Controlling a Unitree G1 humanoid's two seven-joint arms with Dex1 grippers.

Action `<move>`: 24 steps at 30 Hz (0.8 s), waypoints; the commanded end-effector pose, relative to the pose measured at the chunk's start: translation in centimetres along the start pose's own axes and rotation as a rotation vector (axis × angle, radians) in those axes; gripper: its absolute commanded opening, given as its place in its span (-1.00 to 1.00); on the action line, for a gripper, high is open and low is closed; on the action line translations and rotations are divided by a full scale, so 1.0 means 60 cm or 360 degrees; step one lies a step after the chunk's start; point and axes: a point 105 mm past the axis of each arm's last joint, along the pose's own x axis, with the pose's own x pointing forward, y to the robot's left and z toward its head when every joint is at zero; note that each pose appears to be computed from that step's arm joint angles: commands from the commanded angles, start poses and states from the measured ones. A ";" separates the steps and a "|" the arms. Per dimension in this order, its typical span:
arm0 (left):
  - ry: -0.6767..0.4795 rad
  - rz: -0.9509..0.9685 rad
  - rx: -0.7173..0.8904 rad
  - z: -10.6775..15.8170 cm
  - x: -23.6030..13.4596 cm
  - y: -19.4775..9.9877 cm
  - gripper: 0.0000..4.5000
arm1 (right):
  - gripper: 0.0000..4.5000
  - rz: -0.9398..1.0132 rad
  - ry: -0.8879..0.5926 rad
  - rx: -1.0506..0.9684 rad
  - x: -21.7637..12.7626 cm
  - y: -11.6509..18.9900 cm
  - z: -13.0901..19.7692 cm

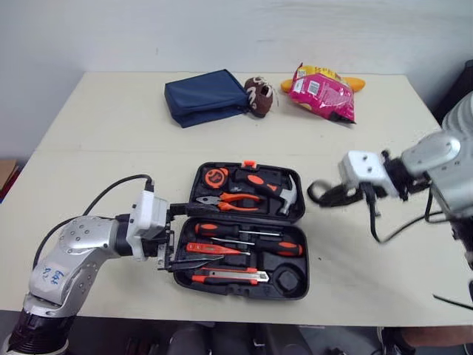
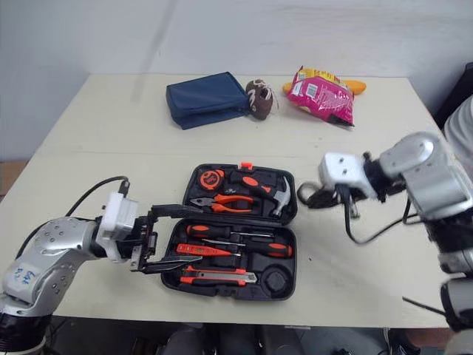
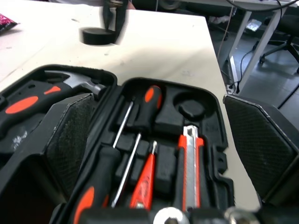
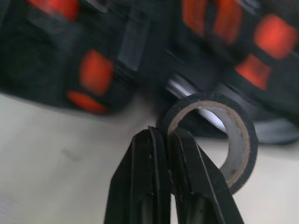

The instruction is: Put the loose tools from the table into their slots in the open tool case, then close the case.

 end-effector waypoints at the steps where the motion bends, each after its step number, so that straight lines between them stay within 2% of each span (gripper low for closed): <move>1: 0.0103 -0.0064 0.0075 -0.006 -0.014 -0.015 1.00 | -0.99 0.0442 -0.0143 -0.0047 0.036 0.095 0.058; 4: 0.0084 -0.0083 0.0074 -0.004 -0.007 -0.020 1.00 | -0.99 0.0559 -0.0189 -0.0040 0.072 0.139 0.062; 7: 0.0055 -0.0109 0.0062 -0.004 0.001 -0.027 1.00 | -0.99 0.0605 -0.0105 -0.0052 0.098 0.161 0.049; 11: 0.0053 -0.0109 0.0052 -0.009 0.008 -0.032 1.00 | -0.99 0.0515 0.0039 -0.0032 0.110 0.152 0.023; 22: 0.0056 -0.0087 0.0034 -0.012 0.013 -0.038 1.00 | -0.99 0.0428 0.0052 -0.0010 0.115 0.120 0.021; 24: 0.0054 -0.0078 0.0030 -0.011 0.013 -0.038 1.00 | -0.99 0.0422 0.0127 0.0027 0.115 0.117 0.009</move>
